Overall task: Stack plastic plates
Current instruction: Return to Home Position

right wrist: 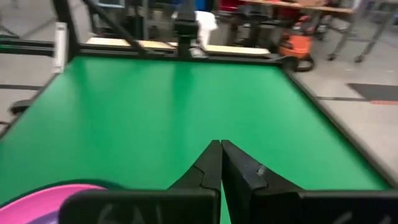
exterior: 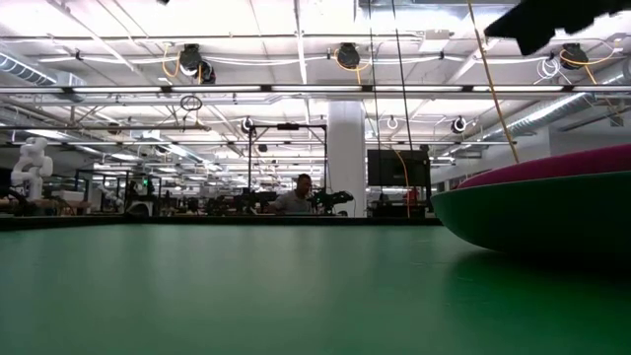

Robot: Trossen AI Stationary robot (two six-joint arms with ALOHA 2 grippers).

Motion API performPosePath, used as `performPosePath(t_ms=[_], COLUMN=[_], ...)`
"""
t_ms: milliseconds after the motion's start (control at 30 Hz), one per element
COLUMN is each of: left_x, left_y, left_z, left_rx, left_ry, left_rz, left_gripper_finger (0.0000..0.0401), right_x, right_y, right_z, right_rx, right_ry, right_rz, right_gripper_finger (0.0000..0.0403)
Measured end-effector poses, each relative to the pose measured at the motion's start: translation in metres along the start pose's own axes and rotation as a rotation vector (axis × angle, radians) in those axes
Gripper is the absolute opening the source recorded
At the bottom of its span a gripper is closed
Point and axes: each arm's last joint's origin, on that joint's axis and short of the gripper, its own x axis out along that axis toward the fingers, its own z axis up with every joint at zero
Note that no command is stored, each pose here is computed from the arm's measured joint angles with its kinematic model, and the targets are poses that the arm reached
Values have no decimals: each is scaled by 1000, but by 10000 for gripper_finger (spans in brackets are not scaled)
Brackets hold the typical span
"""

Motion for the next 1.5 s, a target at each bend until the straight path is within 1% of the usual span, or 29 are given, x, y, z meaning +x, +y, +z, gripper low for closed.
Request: performPosePath(t_ms=[133, 267, 333, 433, 533, 667, 733, 867, 1033, 1100, 1333, 1500], left_x=[-3, 4, 10, 21, 27, 34, 35, 37, 36, 35, 26, 19], left_y=[9, 15, 18, 21, 23, 26, 28, 31, 36, 36, 38, 42], left_z=[-44, -85, -104, -131, -155, -182, -191, -212, -236, -238, -232, -233], left_rx=[-50, -51, -48, -69, -93, -96, -97, -105, -106, -114, -88, -94], left_ry=[-52, -106, -156, -196, -210, -195, -214, -265, -270, -257, -332, -341], left_rz=[-12, -23, -29, -39, -57, -71, -79, -104, -107, -99, -84, -36], left_gripper_finger=[6, 6, 6, 5, 5, 5, 5, 5, 5, 5, 5, 5], right_x=[11, 19, 23, 27, 29, 31, 31, 32, 33, 34, 32, 30], right_y=[6, 10, 9, 7, 4, 1, -1, -2, -5, -6, -8, -11], right_z=[-28, -55, -70, -90, -99, -108, -112, -110, -111, -112, -111, -107], right_rx=[7, 10, 22, 68, 85, 63, 66, 133, 125, 125, 90, 70], right_ry=[-10, -14, -27, -58, -100, -87, -75, -101, -90, -89, -101, -137], right_rz=[75, 127, 128, 117, 107, 84, 97, 148, 130, 124, 116, 193], right_gripper_finger=[0, 0, 0, 0, 0, 0, 0, 0, 0, 0, 0, 0])
